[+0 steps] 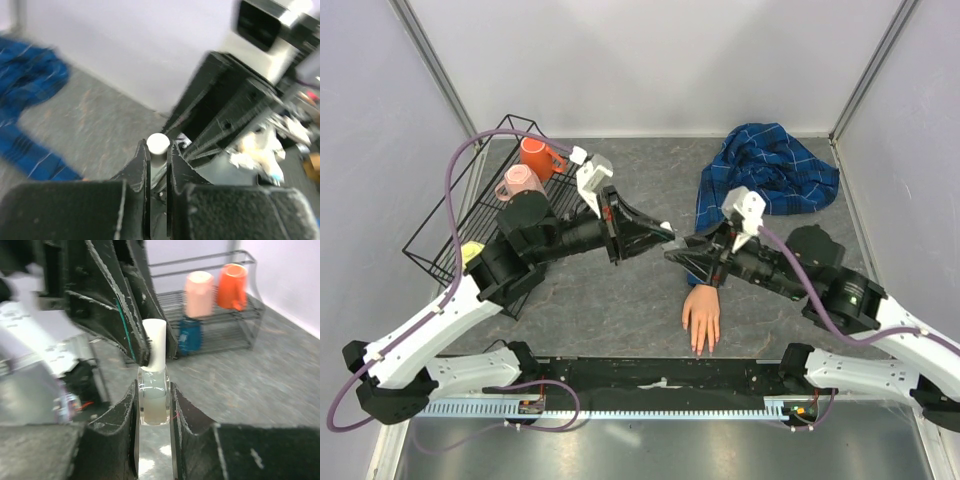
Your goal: Paint the nails
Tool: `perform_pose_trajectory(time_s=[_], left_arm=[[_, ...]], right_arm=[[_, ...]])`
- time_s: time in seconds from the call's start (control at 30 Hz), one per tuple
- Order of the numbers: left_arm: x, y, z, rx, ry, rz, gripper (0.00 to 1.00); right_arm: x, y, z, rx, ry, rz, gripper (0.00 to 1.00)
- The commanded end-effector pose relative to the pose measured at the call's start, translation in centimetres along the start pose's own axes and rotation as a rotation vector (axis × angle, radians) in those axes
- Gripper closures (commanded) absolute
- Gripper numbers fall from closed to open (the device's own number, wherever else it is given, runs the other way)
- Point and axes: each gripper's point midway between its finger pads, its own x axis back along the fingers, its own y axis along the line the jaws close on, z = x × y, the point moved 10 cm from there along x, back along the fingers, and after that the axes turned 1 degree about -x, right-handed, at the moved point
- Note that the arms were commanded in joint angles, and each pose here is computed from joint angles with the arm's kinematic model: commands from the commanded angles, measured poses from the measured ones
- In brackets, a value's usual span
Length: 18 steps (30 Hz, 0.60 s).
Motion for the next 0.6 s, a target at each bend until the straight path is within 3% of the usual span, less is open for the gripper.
perform_pose_trajectory(time_s=[0.0,0.03,0.13,0.2,0.33,0.37,0.4,0.43,0.47,0.5,0.57], left_arm=[[1.2,-3.1,2.3,-0.186,0.082,0.621,0.98],[1.8,-3.2,3.5,-0.205,0.129,0.728,0.98],[1.9,-3.2,4.0,-0.265,0.160,0.845,0.98],[1.8,-3.4,3.6,-0.279,0.198,0.899,0.98],[1.6,-3.4,2.5,-0.308,0.203,0.843,0.98],[1.9,-3.0,2.8,-0.288,0.240,0.787,0.93],[1.8,-3.1,1.6,-0.314,0.202,0.693,0.73],[2.1,-2.9,1.2,-0.332,0.192,0.642,0.62],[2.3,-2.6,0.8,-0.335,0.180,0.572,0.44],[2.4,-2.2,0.2,-0.331,0.162,0.432,0.38],[3.1,-1.9,-0.7,-0.327,0.124,0.302,0.18]], right_arm=[[1.6,2.3,-3.4,-0.031,-0.222,-0.253,1.00],[1.8,3.0,-3.3,-0.027,-0.235,-0.348,1.00],[2.2,4.1,-3.1,-0.042,-0.245,-0.497,1.00],[2.0,4.3,-2.7,-0.064,-0.238,-0.521,1.00],[1.7,4.0,-2.3,-0.098,-0.259,-0.479,1.00],[1.7,3.9,-2.3,-0.100,-0.265,-0.460,1.00],[1.6,3.7,-2.1,-0.099,-0.265,-0.439,1.00],[1.5,3.3,-2.1,-0.103,-0.276,-0.386,1.00],[1.3,3.1,-1.9,-0.105,-0.270,-0.363,1.00],[1.2,2.9,-1.7,-0.094,-0.254,-0.335,1.00],[0.7,2.2,-2.0,-0.093,-0.247,-0.241,1.00]])
